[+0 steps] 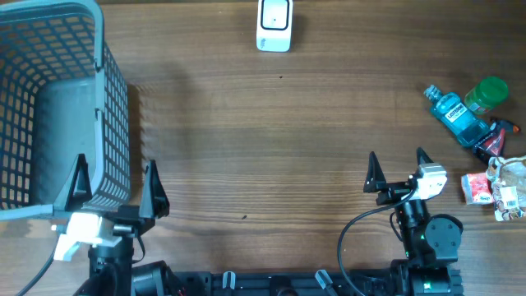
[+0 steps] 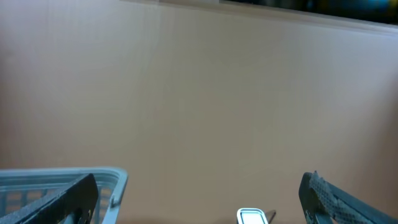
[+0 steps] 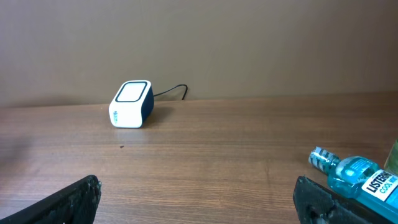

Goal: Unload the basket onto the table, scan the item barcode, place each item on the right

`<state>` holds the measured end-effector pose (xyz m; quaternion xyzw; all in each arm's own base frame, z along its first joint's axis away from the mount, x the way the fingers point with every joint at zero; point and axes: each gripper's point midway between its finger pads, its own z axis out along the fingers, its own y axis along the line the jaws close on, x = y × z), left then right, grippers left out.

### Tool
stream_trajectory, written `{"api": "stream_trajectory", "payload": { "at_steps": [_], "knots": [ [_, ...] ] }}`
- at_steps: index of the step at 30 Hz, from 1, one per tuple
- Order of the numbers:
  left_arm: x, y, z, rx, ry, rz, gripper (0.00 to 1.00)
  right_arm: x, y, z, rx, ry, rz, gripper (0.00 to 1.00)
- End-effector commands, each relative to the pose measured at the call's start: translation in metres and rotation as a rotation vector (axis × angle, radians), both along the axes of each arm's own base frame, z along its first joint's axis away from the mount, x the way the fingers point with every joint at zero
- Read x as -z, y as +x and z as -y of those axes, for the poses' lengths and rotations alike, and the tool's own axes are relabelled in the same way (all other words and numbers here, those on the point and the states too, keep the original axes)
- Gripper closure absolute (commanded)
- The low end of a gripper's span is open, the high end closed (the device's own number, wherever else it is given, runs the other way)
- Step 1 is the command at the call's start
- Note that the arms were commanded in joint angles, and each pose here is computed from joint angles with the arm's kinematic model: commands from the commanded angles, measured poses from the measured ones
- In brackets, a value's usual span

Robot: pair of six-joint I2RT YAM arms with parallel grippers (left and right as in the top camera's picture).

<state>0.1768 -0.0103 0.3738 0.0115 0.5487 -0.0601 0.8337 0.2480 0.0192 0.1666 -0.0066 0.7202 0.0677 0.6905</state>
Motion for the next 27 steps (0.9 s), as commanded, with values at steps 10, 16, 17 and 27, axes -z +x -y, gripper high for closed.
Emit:
{"api": "stream_trajectory", "payload": {
  "at_steps": [10, 16, 17, 27],
  "knots": [
    [0.052, 0.024, -0.016, -0.068, -0.045, -0.168, 0.00, 0.001, 0.001, 0.004, 0.021, -0.007, -0.004, 0.00],
    [0.106, 0.050, -0.016, -0.061, -0.056, -0.198, 0.00, 0.001, 0.001, 0.004, 0.021, -0.007, -0.004, 0.00],
    [0.110, 0.052, -0.018, -0.071, -0.061, -0.194, 0.00, 0.001, 0.001, 0.004, 0.021, -0.007, -0.004, 0.00],
    [0.176, 0.067, -0.039, -0.195, -0.106, -0.314, 0.00, 0.001, 0.001, 0.004, 0.021, -0.007, -0.004, 0.00]
  ]
}}
